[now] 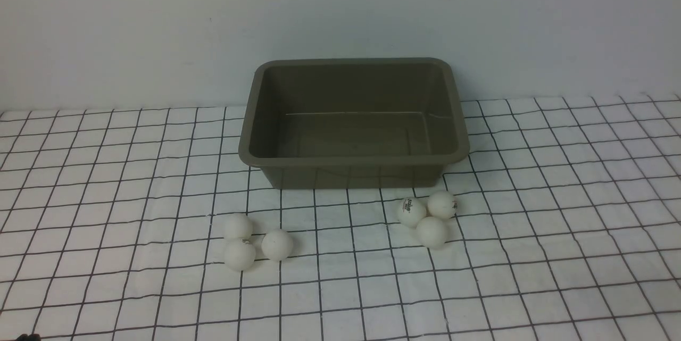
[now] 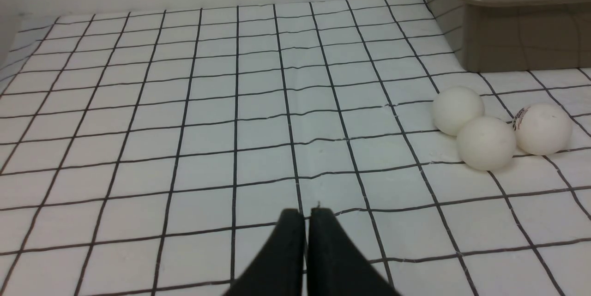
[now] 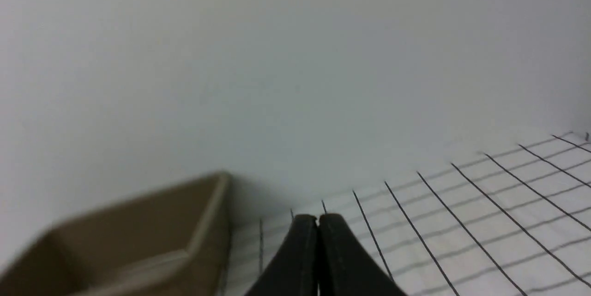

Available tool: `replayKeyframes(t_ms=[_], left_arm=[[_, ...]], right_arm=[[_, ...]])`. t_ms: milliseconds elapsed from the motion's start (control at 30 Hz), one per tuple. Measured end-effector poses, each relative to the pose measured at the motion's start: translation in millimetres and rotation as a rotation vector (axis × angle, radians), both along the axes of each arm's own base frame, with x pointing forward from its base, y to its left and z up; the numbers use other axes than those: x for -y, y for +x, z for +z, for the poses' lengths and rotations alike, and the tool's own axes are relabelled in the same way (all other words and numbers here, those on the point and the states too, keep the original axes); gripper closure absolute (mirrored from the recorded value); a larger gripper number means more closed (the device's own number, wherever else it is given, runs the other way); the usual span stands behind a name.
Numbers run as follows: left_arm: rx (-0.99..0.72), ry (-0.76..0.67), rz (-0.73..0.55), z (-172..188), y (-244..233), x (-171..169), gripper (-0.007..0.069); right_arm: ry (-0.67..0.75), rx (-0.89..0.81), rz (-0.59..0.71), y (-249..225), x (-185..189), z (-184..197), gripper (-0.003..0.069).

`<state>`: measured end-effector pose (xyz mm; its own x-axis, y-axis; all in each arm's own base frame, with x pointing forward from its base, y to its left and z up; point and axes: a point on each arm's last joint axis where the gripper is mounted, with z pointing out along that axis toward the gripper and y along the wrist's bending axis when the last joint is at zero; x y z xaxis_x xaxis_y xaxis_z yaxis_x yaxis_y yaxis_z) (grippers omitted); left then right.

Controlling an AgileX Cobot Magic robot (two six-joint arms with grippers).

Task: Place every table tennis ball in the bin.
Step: Use the right arm to clamp the table tennis ball closest to it

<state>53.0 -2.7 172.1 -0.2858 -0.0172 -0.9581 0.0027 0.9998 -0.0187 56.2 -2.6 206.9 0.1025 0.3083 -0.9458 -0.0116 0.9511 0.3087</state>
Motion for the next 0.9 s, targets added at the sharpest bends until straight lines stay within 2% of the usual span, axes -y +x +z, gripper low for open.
replayKeyframes(t_ms=[67, 100, 200, 300, 500, 567, 600, 667, 767, 800, 900], left_arm=[[0.000, 0.000, 0.000, 0, 0, 0, 0.0629], [0.000, 0.000, 0.000, 0, 0, 0, 0.0629], [0.000, 0.000, 0.000, 0, 0, 0, 0.0629], [0.000, 0.000, 0.000, 0, 0, 0, 0.0629], [0.000, -0.001, 0.000, 0, 0, 0, 0.0629], [0.004, -0.045, -0.001, 0, 0, 1, 0.0629], [0.011, -0.096, -0.041, 1, 0, 2, 0.0629], [0.034, -0.217, 0.007, 4, 1, 5, 0.0629], [0.089, -0.529, 0.007, 11, 2, 9, 0.0629], [0.102, -0.690, 0.034, 14, 2, 11, 0.0629], [0.170, -1.070, 0.069, 24, 3, 10, 0.0629]], right_arm=[[0.106, 0.050, -0.030, -1, 2, 4, 0.0676], [0.106, 0.055, -0.032, -1, 2, 5, 0.0676], [0.245, 0.123, -0.058, -2, 7, 10, 0.0676], [0.320, 0.159, -0.076, -3, 10, 12, 0.0676], [0.410, 0.180, -0.090, -4, 13, 12, 0.0676], [0.420, 0.179, -0.089, -4, 13, 12, 0.0676], [0.422, 0.177, -0.088, -4, 13, 12, 0.0676], [0.432, 0.160, -0.075, -3, 12, 11, 0.0676], [0.409, 0.119, -0.014, -4, 5, 21, 0.0676], [0.390, 0.115, 0.005, -5, 3, 27, 0.0676], [0.209, 0.059, 0.083, -12, -7, 50, 0.0676]])
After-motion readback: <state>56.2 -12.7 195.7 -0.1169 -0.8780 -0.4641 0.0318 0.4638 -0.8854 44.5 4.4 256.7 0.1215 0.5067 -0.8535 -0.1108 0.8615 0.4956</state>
